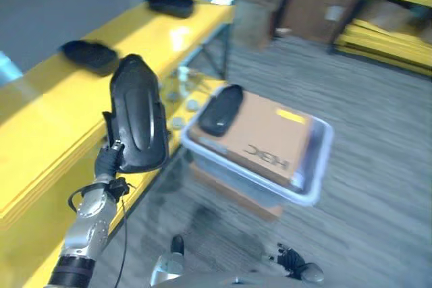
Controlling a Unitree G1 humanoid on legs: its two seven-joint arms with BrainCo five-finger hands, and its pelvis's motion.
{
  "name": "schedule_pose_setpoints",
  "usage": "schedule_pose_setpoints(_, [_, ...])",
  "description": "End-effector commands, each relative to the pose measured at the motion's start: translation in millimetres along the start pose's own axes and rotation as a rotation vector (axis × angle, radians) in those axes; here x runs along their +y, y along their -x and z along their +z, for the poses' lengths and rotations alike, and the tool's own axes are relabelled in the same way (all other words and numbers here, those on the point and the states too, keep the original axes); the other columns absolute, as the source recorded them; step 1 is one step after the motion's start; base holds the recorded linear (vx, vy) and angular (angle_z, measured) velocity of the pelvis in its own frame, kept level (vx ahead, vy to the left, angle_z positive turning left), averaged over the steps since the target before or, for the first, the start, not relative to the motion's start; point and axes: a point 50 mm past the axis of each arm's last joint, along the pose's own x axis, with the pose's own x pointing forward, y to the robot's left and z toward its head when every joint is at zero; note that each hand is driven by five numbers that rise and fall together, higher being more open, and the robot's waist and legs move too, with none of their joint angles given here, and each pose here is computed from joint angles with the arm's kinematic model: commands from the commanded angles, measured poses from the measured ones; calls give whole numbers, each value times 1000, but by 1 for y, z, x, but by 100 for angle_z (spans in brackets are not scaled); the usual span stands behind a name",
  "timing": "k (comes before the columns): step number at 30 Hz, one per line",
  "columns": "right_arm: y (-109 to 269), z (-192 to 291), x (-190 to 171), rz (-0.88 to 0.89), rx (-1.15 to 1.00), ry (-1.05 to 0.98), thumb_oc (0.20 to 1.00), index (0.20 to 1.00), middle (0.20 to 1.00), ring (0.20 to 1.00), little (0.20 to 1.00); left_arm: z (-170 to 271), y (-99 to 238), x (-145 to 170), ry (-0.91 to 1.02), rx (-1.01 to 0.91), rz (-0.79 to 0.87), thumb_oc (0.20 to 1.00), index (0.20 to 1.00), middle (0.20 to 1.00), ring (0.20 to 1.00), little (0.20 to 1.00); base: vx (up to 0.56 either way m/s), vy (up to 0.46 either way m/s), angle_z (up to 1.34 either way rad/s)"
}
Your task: Move parts from the plastic box to the shelf.
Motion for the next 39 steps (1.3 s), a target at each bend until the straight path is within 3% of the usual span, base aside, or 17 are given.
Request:
schedule_pose_setpoints(1, [-5,11,0,-51,-15,45,1000,1000,1000,1000,1000,67,-11,2,-92,-331,-36,200,200,200,200,200,33,186,148])
schedule_pose_setpoints(6, [-11,-6,3,-106,77,12,1000,1000,1000,1000,1000,84,8,21,-218,-394,-2,200,200,200,200,200,109,187,67])
schedule_pose_setpoints(12, [-12,-16,-1,-152,140,-72,1000,1000,1000,1000,1000,96,8,29,-297,-416,1,200,200,200,200,200,147,227,43])
schedule_pose_setpoints(16, [-7,-32,-10,-157,168,-120,1000,1000,1000,1000,1000,102,-7,19,-322,-422,6,200,200,200,200,200,142,128,95])
schedule_pose_setpoints(23, [-7,-33,-16,-125,135,-110,1000,1000,1000,1000,1000,108,-22,-4,-282,-439,28,200,200,200,200,200,233,-317,111])
schedule_pose_setpoints(30, [0,-50,-24,-109,227,-13,1000,1000,1000,1000,1000,94,-40,-23,-347,-325,91,200,200,200,200,200,281,-319,80])
schedule_pose_setpoints(35, [5,-52,-36,-147,239,-41,1000,1000,1000,1000,1000,94,-75,-44,-448,-243,104,200,200,200,200,200,9,-74,75])
schedule_pose_setpoints(39, [7,-54,-46,-140,262,3,1000,1000,1000,1000,1000,91,-103,-33,-550,-114,199,200,200,200,200,200,72,93,44])
